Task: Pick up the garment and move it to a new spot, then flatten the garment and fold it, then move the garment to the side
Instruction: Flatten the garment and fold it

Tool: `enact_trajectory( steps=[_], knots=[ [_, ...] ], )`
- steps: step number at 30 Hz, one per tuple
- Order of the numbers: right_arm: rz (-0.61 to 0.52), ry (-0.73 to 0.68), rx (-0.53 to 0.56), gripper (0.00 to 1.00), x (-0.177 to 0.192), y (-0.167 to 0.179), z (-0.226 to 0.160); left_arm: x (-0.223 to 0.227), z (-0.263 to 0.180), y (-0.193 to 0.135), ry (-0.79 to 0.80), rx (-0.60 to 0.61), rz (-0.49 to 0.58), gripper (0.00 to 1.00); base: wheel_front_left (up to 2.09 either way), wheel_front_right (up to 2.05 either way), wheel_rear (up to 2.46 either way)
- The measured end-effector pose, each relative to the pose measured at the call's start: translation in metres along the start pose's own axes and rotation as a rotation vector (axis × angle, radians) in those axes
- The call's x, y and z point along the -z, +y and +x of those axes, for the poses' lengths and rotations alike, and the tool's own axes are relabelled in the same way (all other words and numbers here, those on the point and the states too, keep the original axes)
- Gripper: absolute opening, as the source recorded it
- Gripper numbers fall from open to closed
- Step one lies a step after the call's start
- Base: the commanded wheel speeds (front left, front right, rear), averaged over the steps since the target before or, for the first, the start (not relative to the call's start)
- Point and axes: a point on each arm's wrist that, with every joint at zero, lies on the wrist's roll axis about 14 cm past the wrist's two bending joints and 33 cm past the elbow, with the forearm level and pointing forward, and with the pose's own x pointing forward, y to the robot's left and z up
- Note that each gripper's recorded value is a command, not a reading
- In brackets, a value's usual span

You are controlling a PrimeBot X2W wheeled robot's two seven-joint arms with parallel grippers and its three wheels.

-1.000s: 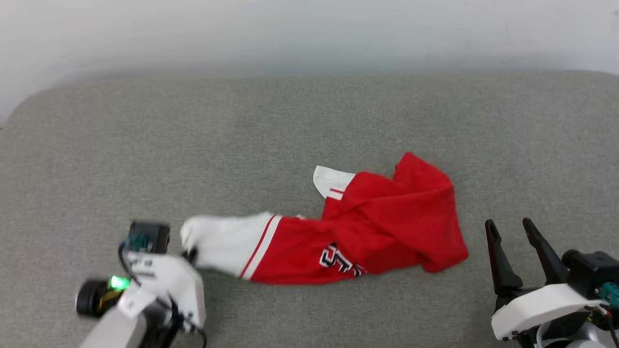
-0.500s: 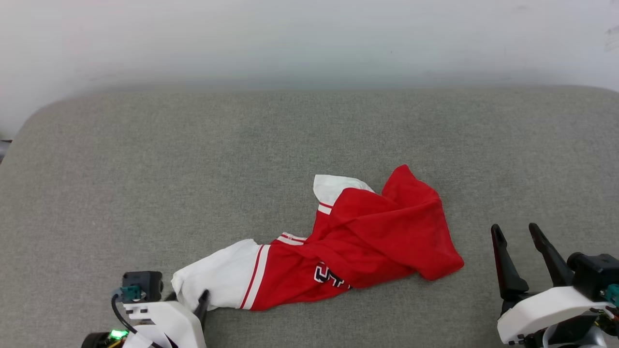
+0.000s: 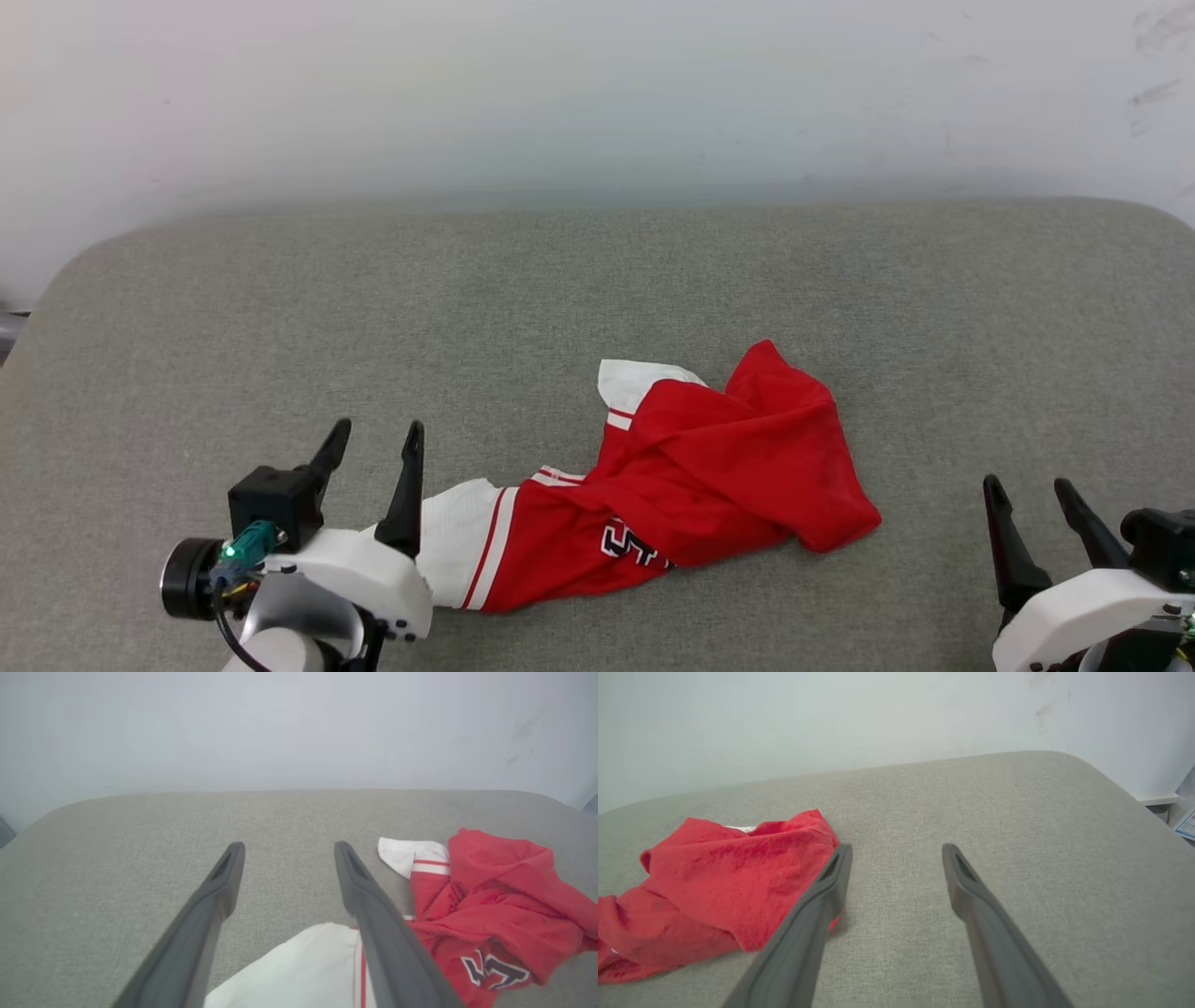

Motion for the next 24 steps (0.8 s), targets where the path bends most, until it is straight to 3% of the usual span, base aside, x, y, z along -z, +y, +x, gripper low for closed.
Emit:
enact_trajectory(
  steps=[7, 11, 24],
  knots=[
    [0.015, 0.281, 0.012, 1.00, 0.052, -0.004, 0.004, -0.035, 0.001, -0.014, -0.154, 0.022, 0.000, 1.00, 0.00, 0.00, 0.00],
    [-0.004, 0.426, -0.051, 1.00, 0.070, 0.016, 0.017, -0.044, 0.003, -0.016, -0.192, 0.020, -0.003, 1.00, 0.00, 0.00, 0.00],
    [-0.184, 0.678, -0.252, 1.00, 0.097, 0.058, 0.075, -0.030, 0.013, 0.006, -0.172, -0.054, -0.011, 1.00, 0.00, 0.00, 0.00]
  ],
)
